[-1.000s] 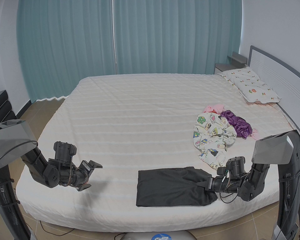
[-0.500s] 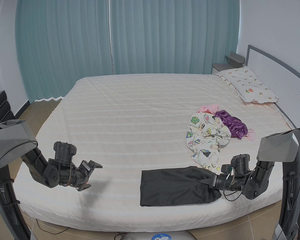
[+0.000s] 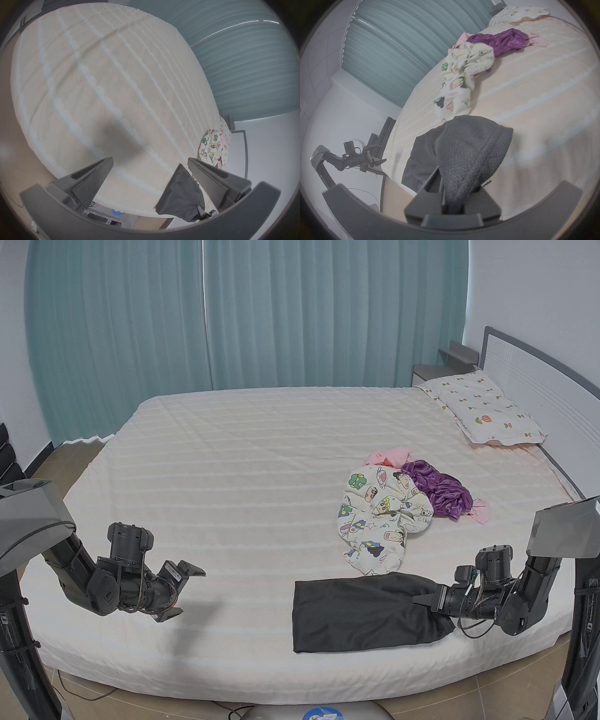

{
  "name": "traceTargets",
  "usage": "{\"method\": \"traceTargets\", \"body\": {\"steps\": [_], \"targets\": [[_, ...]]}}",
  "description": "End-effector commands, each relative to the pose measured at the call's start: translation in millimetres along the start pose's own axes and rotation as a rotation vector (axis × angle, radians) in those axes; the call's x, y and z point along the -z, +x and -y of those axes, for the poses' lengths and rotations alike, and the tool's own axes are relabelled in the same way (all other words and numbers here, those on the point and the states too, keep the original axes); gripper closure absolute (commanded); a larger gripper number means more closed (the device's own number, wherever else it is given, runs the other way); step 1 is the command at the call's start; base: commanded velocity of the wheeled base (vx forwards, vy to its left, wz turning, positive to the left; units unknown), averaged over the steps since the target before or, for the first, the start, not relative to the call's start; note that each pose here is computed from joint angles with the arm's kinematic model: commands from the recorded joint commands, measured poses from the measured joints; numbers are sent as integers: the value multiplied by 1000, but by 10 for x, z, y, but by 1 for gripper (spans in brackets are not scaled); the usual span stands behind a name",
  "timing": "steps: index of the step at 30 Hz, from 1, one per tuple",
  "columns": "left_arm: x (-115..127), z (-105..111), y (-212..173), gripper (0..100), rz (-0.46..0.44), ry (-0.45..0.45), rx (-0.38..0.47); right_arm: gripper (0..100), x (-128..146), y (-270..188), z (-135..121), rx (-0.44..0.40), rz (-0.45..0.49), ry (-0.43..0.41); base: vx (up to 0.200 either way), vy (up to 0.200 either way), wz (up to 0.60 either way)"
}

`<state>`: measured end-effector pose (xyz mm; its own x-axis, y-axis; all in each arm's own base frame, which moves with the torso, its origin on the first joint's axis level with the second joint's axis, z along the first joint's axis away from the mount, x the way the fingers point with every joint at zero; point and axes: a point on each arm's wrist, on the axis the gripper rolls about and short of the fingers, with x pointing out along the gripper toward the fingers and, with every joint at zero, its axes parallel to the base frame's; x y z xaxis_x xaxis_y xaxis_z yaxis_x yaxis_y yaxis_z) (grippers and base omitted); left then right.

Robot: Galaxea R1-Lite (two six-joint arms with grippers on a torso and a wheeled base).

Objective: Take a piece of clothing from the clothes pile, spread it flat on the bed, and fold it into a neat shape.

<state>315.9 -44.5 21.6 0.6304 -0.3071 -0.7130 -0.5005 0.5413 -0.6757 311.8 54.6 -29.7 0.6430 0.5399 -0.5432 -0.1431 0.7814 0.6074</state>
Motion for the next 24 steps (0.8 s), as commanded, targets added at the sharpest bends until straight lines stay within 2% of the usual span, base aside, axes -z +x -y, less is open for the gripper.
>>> {"method": "traceTargets", "body": {"steps": [1,24], "targets": [[0,0,3,0,0,-1,-1,100,-32,-37,45,10,15,8,0,-200,0],[-1,1,3,0,0,0,0,100,-82,-118,192,46,41,9,0,-200,0]]}}
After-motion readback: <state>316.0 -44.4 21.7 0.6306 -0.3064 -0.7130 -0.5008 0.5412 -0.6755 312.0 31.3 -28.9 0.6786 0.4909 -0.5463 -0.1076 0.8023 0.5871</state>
